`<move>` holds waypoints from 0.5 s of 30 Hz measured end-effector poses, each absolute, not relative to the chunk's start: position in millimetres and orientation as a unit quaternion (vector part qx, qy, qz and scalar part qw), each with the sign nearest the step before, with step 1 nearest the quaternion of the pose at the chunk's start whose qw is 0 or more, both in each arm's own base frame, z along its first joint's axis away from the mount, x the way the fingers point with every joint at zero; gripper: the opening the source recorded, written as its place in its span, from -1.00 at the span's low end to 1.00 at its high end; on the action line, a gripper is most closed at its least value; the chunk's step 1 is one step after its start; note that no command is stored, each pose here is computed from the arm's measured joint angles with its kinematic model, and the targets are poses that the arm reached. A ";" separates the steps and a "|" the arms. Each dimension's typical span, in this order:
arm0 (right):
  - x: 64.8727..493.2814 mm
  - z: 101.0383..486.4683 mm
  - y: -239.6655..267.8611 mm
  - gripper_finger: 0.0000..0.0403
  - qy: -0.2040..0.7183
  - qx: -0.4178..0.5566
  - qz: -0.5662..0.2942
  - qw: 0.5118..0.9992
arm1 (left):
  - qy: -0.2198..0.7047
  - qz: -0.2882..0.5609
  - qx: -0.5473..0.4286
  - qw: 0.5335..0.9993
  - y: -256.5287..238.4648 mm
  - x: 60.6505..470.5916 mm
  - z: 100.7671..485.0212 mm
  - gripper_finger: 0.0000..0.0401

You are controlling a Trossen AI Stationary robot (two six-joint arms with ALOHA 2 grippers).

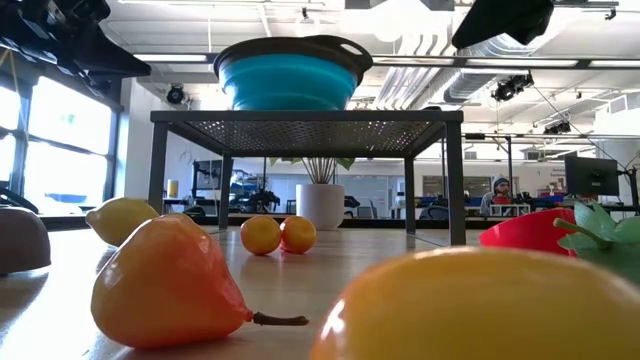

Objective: Pick & Place Fruit
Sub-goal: Put the lemon into the blue strainer bowl on the shelf

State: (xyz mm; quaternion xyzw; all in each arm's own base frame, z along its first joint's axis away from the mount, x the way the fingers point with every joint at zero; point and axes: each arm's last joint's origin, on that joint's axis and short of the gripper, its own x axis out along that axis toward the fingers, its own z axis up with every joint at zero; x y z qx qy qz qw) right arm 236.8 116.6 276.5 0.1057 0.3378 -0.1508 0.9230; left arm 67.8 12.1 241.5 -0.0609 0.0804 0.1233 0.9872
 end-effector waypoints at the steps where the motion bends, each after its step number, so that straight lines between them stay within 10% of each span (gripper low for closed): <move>1: 236.7 276.1 117.2 -0.99 0.344 0.111 -0.142 0.921 | 0.080 0.123 -0.061 0.987 12.0 67.8 241.5 -1.00; 15: 244.3 257.7 128.5 -0.99 0.392 0.203 -0.137 0.887 | 0.081 0.126 -0.055 0.987 12.2 67.7 241.5 -1.00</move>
